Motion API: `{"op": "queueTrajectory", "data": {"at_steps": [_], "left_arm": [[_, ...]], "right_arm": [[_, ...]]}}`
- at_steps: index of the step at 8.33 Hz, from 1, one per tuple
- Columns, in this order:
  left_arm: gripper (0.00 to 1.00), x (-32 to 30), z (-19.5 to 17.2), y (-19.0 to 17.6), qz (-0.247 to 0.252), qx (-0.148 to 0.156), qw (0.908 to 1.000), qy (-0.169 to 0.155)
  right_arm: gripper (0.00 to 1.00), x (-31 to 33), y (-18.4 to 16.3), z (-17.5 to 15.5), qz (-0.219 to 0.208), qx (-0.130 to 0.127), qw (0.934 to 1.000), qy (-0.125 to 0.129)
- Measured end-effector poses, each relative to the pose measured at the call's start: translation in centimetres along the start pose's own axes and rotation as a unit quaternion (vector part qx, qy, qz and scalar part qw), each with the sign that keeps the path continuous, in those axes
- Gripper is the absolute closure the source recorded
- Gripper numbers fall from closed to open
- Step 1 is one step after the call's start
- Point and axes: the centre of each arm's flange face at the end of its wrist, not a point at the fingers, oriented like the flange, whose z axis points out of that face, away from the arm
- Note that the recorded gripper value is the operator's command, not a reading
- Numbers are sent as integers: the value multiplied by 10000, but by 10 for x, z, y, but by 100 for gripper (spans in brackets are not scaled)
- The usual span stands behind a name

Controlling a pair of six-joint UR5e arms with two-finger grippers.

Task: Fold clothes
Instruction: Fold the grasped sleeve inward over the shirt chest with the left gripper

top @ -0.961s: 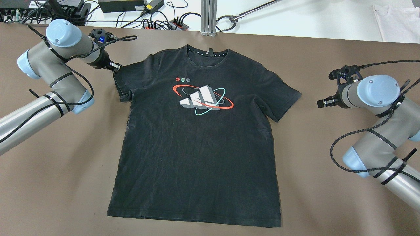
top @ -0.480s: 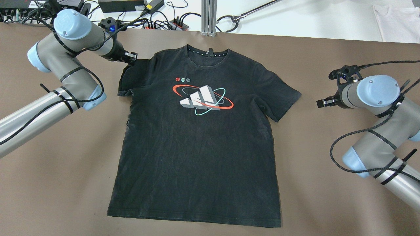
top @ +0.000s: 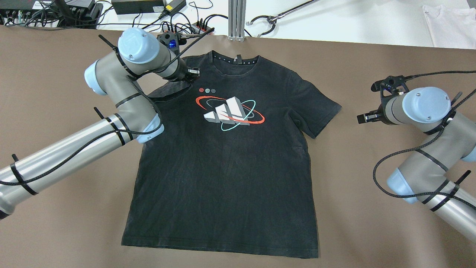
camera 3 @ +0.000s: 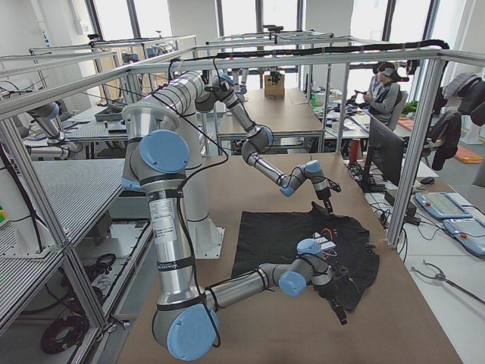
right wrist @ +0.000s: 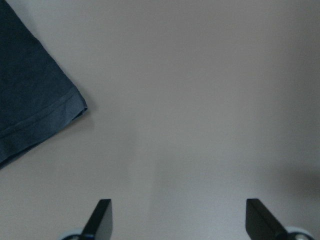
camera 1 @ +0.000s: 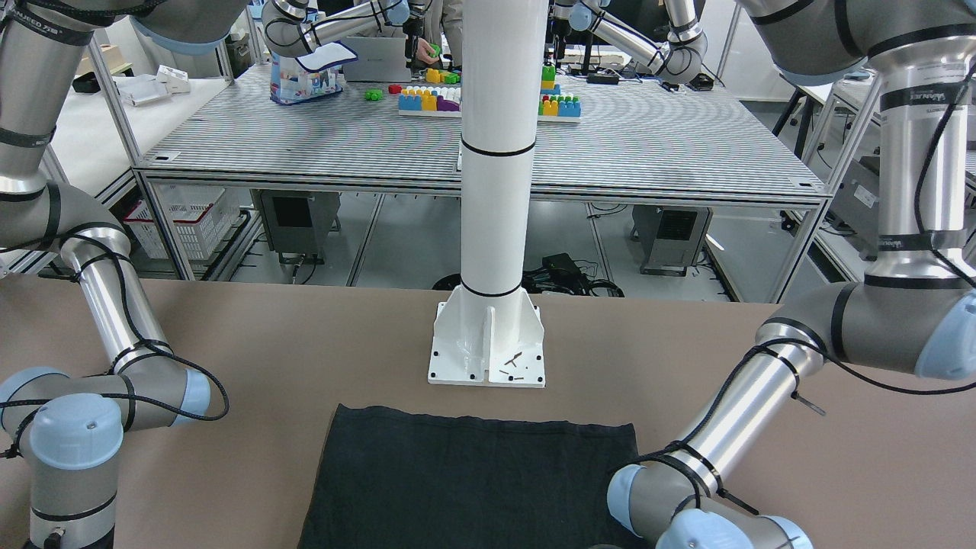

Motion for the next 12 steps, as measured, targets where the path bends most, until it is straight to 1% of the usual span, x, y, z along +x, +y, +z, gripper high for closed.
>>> {"op": "queueTrajectory", "data": {"at_steps": [2,4,5,6,7,9,10,12], "left_arm": [[100,39,10,22,-158,110,9998,-27],[100,54,20,35,-249,129,9996,-62],[59,54,24,37,-274,161,9994,-107],[1,52,27,37,-280,189,9993,-152],[0,49,29,36,-266,208,9993,-180],[0,57,23,35,-281,243,9993,-91],[0,61,18,34,-287,254,9993,-37],[0,63,16,34,-291,267,9992,-6]], "right_arm": [[6,0,1,1,-3,-11,10000,1],[6,-2,3,2,-14,-22,10000,-4],[6,-3,3,2,-21,-26,10000,-7],[6,-3,3,2,-24,-29,10000,-8],[6,-4,4,3,-28,-36,10000,-5],[6,-7,4,4,-34,-44,10000,-10],[6,-10,1,4,45,-42,10000,-20],[7,-25,-17,16,423,9,9990,-116]]}}
